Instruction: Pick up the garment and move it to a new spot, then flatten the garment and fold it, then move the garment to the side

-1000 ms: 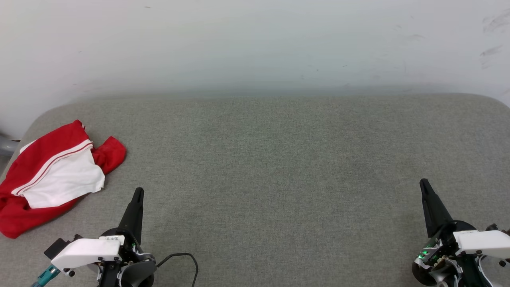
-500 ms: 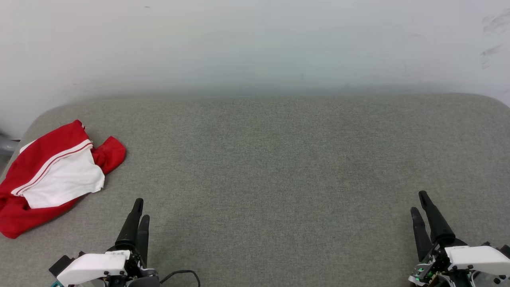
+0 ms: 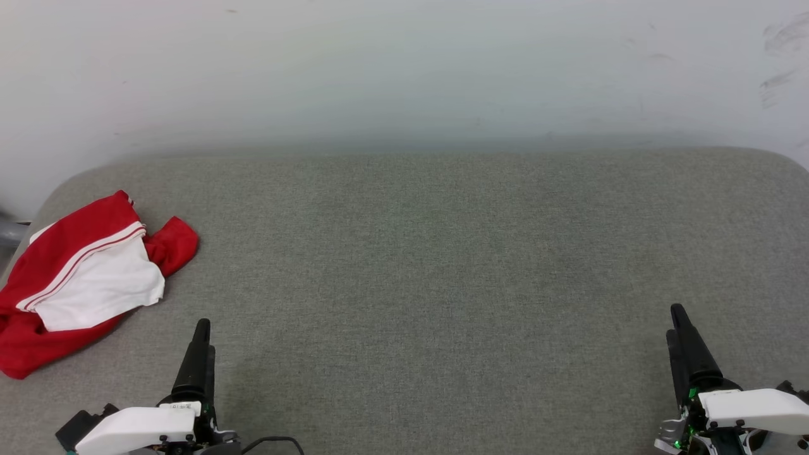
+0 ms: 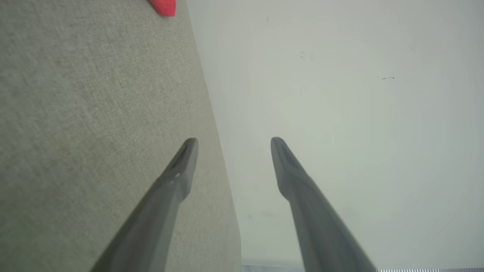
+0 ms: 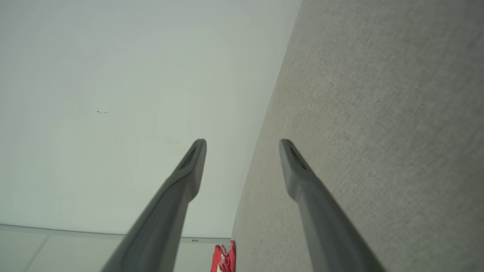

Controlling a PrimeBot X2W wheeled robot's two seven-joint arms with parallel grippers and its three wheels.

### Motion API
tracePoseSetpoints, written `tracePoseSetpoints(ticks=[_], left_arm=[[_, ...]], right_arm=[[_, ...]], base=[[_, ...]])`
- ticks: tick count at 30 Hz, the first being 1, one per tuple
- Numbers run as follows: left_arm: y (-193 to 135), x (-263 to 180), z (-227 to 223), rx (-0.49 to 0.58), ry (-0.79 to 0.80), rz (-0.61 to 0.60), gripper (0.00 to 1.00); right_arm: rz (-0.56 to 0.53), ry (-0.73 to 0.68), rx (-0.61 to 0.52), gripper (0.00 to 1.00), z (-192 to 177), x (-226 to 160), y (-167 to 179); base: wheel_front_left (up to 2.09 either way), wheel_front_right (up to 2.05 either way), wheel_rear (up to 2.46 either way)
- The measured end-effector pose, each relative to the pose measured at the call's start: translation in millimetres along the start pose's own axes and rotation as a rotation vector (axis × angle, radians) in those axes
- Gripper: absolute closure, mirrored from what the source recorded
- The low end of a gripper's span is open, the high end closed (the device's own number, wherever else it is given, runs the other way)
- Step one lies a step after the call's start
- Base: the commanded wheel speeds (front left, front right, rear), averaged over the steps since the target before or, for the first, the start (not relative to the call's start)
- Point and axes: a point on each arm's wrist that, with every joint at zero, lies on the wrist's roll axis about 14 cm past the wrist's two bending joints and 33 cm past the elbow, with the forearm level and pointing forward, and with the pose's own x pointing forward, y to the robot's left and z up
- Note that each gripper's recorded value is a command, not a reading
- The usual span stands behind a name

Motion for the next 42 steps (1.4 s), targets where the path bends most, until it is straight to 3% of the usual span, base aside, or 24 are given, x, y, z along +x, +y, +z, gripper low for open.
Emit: tracePoseSetpoints(ticks=[9,19,32,42], left_arm=[[-9,-1,17,0.120,-0.064,-0.026,0.00],[-24,0,26,0.320,-0.106,-0.060,0.00],[-56,-2,-3,0.623,-0.069,-0.171,0.00],[-74,-5,-29,0.860,-0.051,-0.253,0.00]], right_arm=[[0.029,-0.039,-0.205,0.00,10,1,10],[0.119,-0.066,-0.516,0.00,11,3,41],[0.209,-0.109,-0.855,0.00,7,2,69],[0.240,-0.126,-1.025,0.00,3,2,76]], base=[[0.00,0.00,0.00],[0.00,0.00,0.00],[0.00,0.00,0.00],[0.00,0.00,0.00]])
